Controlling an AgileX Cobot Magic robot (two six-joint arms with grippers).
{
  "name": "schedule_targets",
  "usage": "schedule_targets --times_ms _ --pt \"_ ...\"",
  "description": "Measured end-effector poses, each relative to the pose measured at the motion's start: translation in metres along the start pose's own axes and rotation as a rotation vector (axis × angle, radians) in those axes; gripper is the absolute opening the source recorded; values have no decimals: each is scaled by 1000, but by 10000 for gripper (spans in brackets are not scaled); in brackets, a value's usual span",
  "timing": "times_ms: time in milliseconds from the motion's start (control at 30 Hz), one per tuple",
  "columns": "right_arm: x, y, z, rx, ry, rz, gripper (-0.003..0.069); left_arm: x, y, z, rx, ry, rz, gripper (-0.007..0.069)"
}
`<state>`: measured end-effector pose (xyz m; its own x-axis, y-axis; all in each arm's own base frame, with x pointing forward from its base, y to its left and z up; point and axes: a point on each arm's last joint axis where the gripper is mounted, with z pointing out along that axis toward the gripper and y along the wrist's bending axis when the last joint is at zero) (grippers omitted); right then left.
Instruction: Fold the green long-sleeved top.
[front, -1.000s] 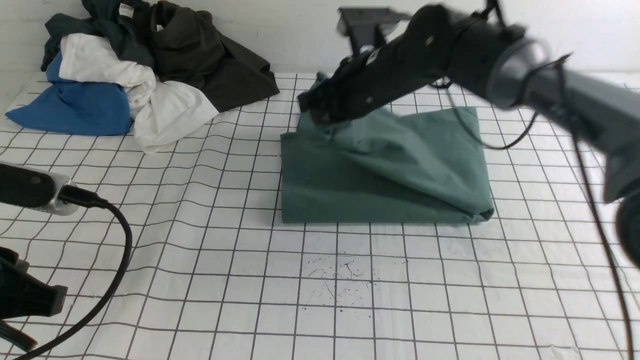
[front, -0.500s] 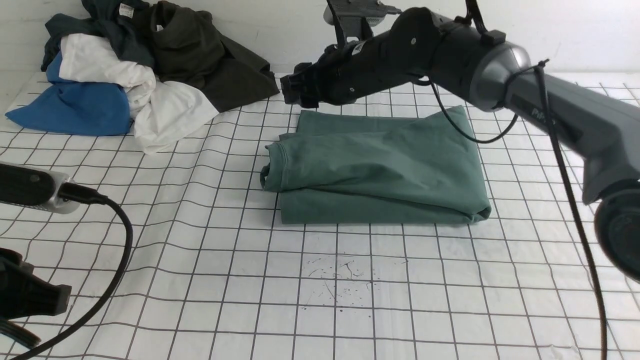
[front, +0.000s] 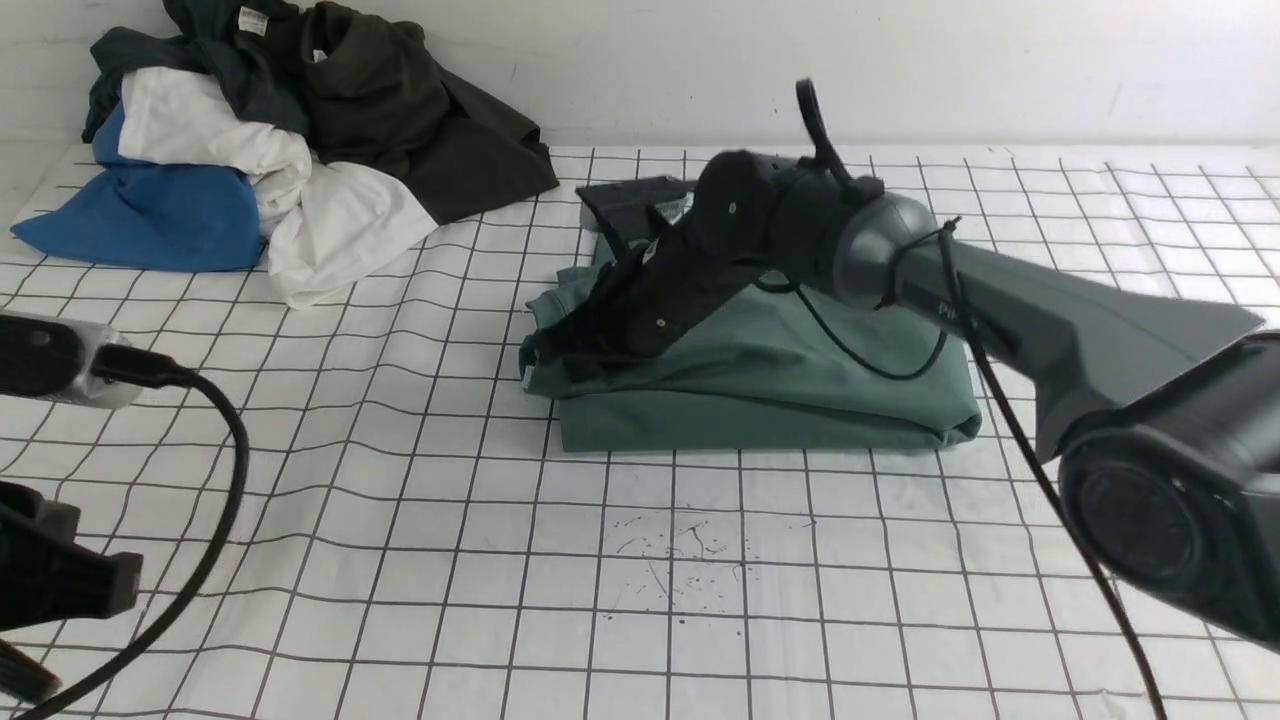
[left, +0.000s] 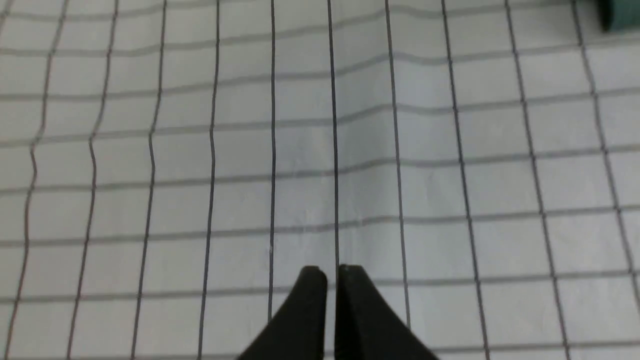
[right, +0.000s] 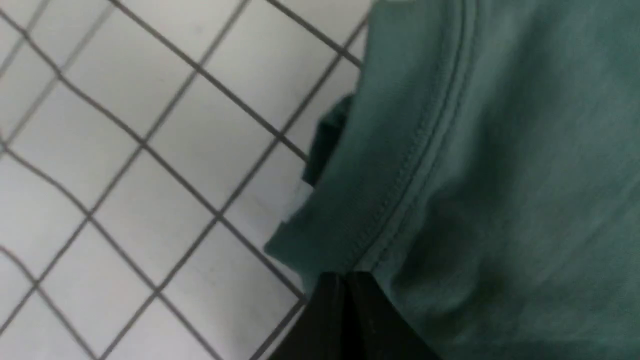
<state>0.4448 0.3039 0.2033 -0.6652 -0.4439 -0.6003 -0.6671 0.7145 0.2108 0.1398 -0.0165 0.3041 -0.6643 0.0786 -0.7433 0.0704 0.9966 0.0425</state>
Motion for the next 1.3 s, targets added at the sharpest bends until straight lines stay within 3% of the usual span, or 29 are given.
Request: schedule_targets --times_ms 100,133,233,333,367,400,500,833,967,1133,1300 --pt "-23 9 -46 44 -21 -102 -13 2 2 -21 9 -157 16 15" --pt "-39 17 -93 105 -45 -196 -14 9 5 -38 11 -280 42 15" --pt "-54 26 -176 281 -85 -307 -14 32 7 -49 9 -398 72 15" --pt "-55 27 -254 430 -171 -296 -14 57 7 -48 18 -478 72 15" --pt "-54 25 -253 436 -164 -290 -14 58 7 -47 19 -484 72 15" --pt "-44 24 -293 491 -194 -248 -14 72 6 -44 27 -542 73 15" --pt "-14 22 -328 534 -159 -198 -14 88 4 -39 43 -656 75 15" --pt "117 35 -321 456 38 -54 -14 97 -1 -34 77 -866 94 15" --pt "172 38 -297 410 -90 2 -14 96 -1 -34 81 -870 100 15" --pt "231 38 -266 393 -331 -55 -14 97 -1 -33 73 -863 114 15" --pt "262 38 -255 397 -429 -83 -14 97 -1 -33 71 -856 114 15"
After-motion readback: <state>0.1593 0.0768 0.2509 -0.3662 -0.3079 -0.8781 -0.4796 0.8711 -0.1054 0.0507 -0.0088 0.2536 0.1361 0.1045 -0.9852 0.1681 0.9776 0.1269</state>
